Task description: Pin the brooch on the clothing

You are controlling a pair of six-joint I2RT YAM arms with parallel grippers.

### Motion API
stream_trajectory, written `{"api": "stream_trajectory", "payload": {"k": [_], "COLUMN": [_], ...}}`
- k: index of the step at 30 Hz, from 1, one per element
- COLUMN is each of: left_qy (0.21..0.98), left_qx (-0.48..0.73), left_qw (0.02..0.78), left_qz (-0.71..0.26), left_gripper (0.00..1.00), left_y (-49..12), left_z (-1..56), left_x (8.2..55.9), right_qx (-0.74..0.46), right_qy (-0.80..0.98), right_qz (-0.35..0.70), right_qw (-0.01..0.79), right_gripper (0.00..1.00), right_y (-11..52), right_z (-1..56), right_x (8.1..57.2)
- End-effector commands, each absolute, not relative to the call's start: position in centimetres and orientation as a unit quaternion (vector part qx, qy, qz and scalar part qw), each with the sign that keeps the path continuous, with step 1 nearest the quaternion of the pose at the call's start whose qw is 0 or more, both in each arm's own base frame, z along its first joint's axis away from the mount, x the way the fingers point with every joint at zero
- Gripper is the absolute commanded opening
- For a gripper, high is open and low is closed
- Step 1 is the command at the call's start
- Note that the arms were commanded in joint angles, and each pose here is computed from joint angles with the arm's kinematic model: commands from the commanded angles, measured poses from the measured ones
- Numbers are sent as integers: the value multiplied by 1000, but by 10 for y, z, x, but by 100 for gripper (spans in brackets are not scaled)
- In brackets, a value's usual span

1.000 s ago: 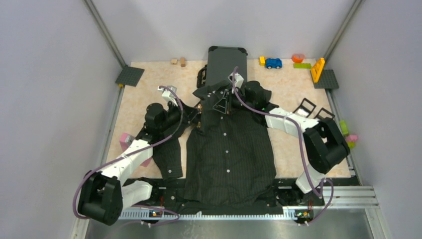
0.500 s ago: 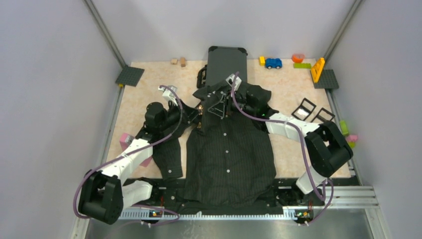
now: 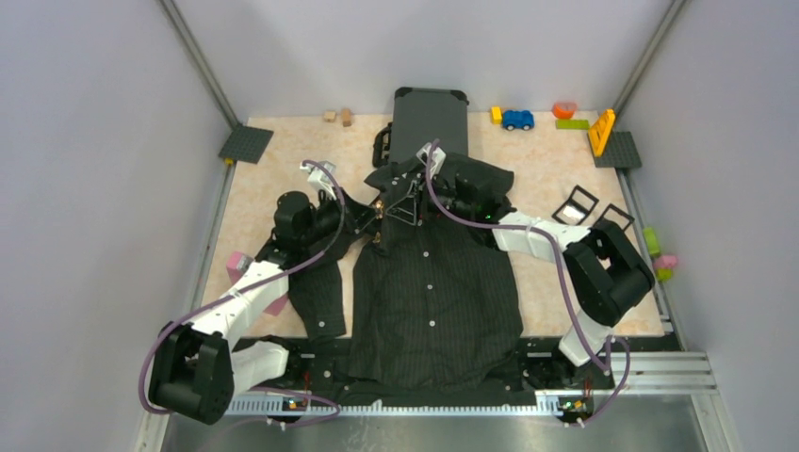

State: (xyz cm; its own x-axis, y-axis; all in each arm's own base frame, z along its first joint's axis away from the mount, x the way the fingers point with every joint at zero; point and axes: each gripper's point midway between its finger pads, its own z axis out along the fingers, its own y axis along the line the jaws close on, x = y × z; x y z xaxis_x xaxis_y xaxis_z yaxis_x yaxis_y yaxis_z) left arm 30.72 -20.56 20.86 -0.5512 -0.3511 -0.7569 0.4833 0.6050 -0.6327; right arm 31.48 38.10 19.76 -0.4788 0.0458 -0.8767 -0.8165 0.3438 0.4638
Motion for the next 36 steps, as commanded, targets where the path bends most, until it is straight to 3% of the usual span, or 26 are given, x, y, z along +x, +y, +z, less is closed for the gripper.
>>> {"api": "stream_trajectory", "payload": {"k": [1,10,36], "left_qy": [738,741,753], "left_qx": [58,59,20], "left_qw": [493,488,482], "left_qz": [-457,-458,-447], "left_gripper": [0,0,0], "left_y": [-209,-210,-199], "left_z": [236,235,234], "left_x": [312,312,321], "right_qx": [-297,-302,-280], "right_qy": [663,661,659], "right_qz": [510,513,506], "right_qw": [460,457,481], "right_gripper": [31,19,21], "right_y": [393,400,391], "right_z": [224,227,230], "right_x": [318,316,312]}}
